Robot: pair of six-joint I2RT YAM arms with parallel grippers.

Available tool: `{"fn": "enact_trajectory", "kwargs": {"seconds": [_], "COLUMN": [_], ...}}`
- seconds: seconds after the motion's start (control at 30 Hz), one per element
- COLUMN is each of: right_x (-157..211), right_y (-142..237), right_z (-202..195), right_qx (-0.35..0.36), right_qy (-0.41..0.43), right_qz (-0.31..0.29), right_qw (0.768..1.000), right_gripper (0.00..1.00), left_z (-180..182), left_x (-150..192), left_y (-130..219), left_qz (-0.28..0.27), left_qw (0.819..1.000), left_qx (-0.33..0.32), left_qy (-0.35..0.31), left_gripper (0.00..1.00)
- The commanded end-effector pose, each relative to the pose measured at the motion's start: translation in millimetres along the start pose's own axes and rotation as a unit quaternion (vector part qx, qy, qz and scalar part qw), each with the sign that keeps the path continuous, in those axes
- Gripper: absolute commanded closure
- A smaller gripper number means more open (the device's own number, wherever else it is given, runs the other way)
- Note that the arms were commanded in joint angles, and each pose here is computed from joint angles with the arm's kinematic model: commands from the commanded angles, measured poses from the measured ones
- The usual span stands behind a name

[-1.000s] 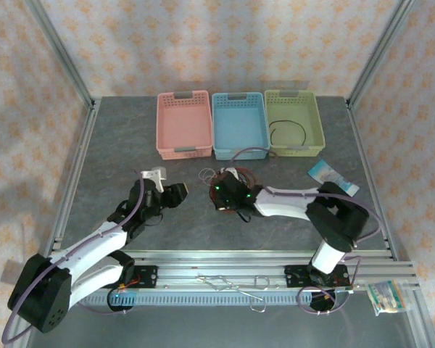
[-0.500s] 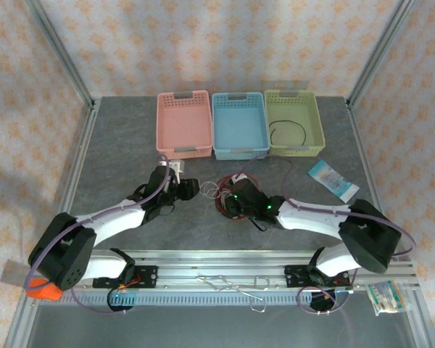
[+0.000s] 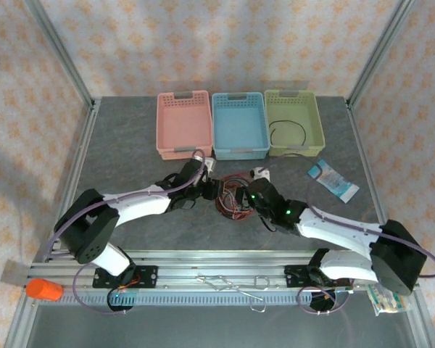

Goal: Untangle the cables

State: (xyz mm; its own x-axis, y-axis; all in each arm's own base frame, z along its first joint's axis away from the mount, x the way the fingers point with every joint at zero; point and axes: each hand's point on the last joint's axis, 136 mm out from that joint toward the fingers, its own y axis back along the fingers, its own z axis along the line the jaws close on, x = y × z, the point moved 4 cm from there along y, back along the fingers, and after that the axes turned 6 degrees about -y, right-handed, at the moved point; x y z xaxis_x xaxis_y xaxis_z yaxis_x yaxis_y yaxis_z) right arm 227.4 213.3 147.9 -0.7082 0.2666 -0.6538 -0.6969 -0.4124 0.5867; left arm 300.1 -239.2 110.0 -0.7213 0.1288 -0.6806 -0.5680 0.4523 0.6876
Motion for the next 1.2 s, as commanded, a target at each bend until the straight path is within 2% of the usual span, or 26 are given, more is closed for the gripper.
{"fn": "enact_trajectory", "kwargs": {"seconds": [0.0, 0.23, 0.43, 0.57, 0.63, 0.67, 0.7, 0.83, 0.97, 1.1, 1.17], "right_x": [-9.4, -13.2, -22.1, -35.5, -42.4, -46.4, -49.6, -59.6, -67.6, -73.9, -75.4], "right_y": [10.8, 22.6, 29.3, 38.8, 44.4, 47.5, 50.5, 58.3, 60.7, 60.6, 55.4], "right_z": [-16.4, -28.5, -26.4, -25.8, -23.7, -21.9, -20.1, -13.7, -2.6, 9.5, 17.2], "right_qx": [0.025, 0.034, 0.03, 0.033, 0.025, 0.017, 0.008, -0.016, -0.04, -0.074, -0.078], "right_qy": [-0.034, -0.048, -0.055, -0.068, -0.073, -0.076, -0.077, -0.077, -0.06, -0.05, -0.038], "right_qz": [-0.034, -0.046, -0.066, -0.1, -0.119, -0.129, -0.14, -0.167, -0.18, -0.196, -0.185], "right_qw": [0.999, 0.997, 0.996, 0.992, 0.99, 0.989, 0.987, 0.983, 0.981, 0.977, 0.979], "right_gripper": [0.68, 0.68, 0.69, 0.64, 0.59, 0.52, 0.41, 0.16, 0.14, 0.08, 0.07], "left_z": [9.8, 1.1, 0.0, -5.7, -10.8, -14.1, -17.3, -30.9, -44.9, -57.2, -61.0], "left_x": [1.4, 8.6, -2.2, -29.2, -44.1, -51.8, -59.3, -82.3, -104.5, -124.0, -131.2], "left_y": [-6.3, -21.2, -11.3, 20.8, 41.5, 52.6, 65.2, 106.3, 147.9, 183.0, 194.4], "left_qz": [0.019, 0.046, 0.038, -0.007, -0.037, -0.053, -0.07, -0.12, -0.17, -0.214, -0.228], "left_qw": [0.998, 0.997, 0.996, 0.997, 0.997, 0.997, 0.996, 0.992, 0.984, 0.973, 0.969], "left_qx": [-0.053, -0.054, -0.071, -0.07, -0.06, -0.052, -0.044, -0.005, 0.036, 0.071, 0.08], "left_qy": [-0.008, -0.021, -0.029, -0.033, -0.034, -0.035, -0.035, -0.037, -0.039, -0.045, -0.049], "left_gripper": [0.46, 0.52, 0.82, 1.0, 1.0, 1.0, 1.0, 1.0, 1.0, 1.0, 1.0]}}
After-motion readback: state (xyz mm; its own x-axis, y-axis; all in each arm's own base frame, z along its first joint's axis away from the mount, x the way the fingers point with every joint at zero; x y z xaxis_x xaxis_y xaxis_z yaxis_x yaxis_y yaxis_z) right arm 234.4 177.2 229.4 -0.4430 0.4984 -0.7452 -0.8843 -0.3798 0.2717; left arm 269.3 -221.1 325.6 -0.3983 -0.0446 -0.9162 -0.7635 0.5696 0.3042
